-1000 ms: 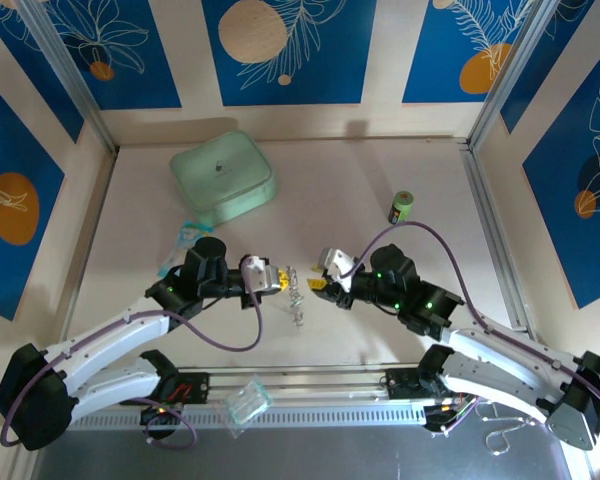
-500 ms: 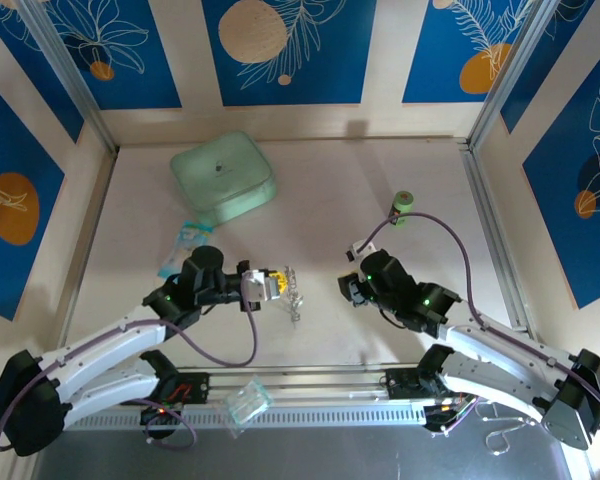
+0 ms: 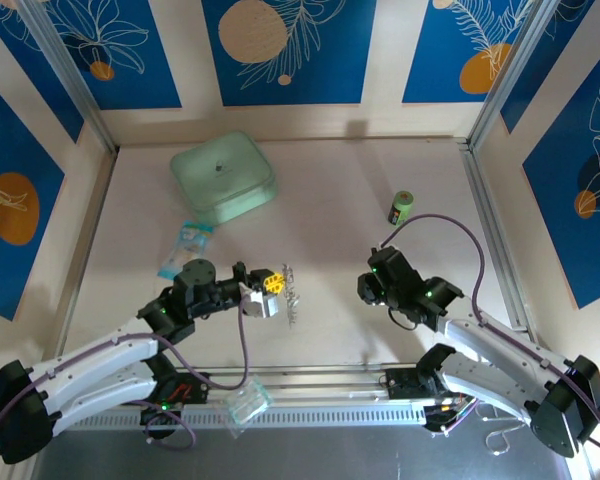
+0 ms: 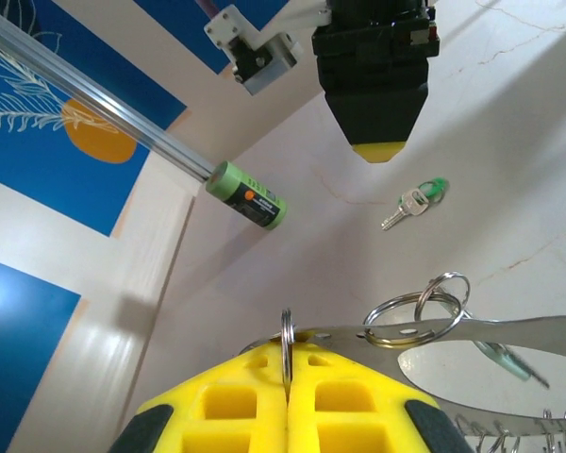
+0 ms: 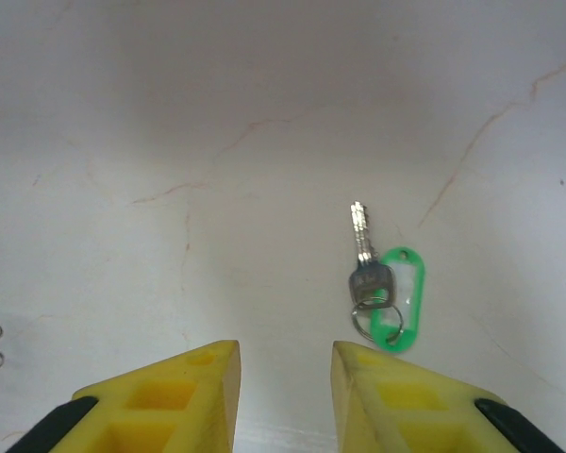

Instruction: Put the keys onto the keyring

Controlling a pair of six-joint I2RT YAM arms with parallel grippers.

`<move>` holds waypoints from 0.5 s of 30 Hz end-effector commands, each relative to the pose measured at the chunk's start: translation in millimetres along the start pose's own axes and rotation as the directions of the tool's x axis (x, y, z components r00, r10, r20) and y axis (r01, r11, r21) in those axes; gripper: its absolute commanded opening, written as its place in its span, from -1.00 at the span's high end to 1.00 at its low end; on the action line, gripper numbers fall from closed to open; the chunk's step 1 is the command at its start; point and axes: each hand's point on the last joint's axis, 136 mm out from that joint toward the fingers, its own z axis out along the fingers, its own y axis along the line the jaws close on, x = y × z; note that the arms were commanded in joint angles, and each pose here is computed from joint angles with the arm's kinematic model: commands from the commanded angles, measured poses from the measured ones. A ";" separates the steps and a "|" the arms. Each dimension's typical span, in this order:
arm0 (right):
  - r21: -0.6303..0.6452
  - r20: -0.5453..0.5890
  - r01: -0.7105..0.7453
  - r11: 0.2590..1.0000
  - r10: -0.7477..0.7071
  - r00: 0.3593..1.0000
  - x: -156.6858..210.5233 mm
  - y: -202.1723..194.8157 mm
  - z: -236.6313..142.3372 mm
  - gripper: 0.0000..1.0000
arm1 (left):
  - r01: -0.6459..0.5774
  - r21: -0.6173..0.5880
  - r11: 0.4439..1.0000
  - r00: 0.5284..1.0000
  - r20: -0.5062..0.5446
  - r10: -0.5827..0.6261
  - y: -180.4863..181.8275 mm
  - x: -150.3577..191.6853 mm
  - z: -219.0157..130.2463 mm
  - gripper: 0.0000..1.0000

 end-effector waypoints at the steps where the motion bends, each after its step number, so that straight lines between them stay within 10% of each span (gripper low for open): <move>1: -0.005 -0.040 -0.072 0.997 0.071 0.997 -0.7 -0.7 -3.3 0.36 | -0.065 -0.056 0.996 0.997 0.046 0.068 10.7 -13.2 -2.7 1.00; 8: 0.012 -0.094 -0.102 0.995 0.103 0.990 0.4 -5.4 2.1 0.31 | -0.025 -0.044 0.999 0.999 0.021 0.026 11.1 -9.9 -1.2 1.00; 15: -0.216 0.011 0.198 0.956 -0.200 0.980 -20.6 44.7 -17.7 0.32 | 0.152 0.037 0.988 0.986 -0.082 -0.148 10.2 -3.7 1.7 1.00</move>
